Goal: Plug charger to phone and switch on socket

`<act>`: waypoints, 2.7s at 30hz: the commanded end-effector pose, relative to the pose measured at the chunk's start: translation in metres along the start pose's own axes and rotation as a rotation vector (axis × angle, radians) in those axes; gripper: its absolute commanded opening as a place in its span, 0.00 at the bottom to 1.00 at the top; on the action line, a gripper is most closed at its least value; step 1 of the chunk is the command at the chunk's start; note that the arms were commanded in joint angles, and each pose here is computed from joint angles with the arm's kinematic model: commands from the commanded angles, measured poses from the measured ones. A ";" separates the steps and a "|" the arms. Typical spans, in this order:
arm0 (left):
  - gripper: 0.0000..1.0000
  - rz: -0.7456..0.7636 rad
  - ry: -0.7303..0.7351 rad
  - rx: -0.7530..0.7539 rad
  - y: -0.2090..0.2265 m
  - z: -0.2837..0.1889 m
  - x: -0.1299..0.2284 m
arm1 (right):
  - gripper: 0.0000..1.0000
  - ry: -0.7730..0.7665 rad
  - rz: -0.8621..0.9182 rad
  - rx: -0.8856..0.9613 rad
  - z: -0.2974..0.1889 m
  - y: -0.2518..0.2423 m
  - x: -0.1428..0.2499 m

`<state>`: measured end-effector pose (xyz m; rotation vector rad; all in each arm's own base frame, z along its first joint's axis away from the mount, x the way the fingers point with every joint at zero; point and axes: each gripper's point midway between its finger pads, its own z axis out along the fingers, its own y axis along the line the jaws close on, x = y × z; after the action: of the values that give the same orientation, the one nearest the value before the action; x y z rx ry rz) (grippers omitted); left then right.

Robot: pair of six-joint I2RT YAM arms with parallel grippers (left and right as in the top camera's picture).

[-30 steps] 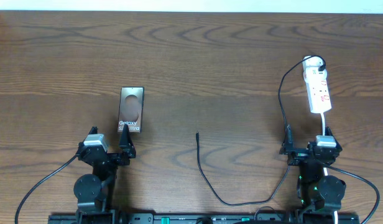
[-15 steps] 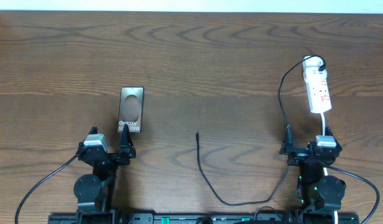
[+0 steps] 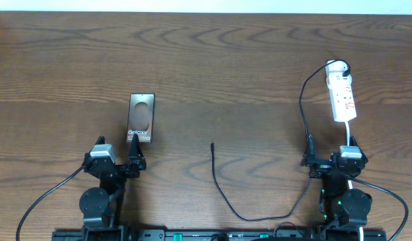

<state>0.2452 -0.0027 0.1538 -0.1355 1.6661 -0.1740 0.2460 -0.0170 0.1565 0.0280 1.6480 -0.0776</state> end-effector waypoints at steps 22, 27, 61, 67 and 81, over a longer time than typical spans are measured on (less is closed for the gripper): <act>0.87 0.013 0.051 0.024 -0.003 0.000 0.015 | 0.99 0.005 -0.005 -0.010 0.000 0.002 0.002; 0.87 0.013 0.051 0.024 -0.003 0.000 0.015 | 0.99 0.005 -0.005 -0.010 0.000 0.002 0.002; 0.87 0.013 0.051 0.024 -0.003 0.000 0.015 | 0.99 0.005 -0.005 -0.010 0.000 0.002 0.002; 0.87 0.013 0.052 0.023 -0.003 0.000 0.015 | 0.99 0.005 -0.005 -0.010 0.000 0.002 0.002; 0.87 0.006 0.037 0.057 -0.009 0.000 0.011 | 0.99 0.005 -0.005 -0.010 0.000 0.002 0.002</act>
<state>0.2451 -0.0053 0.1545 -0.1243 1.6646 -0.1866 0.2460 -0.0170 0.1565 0.0280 1.6480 -0.0776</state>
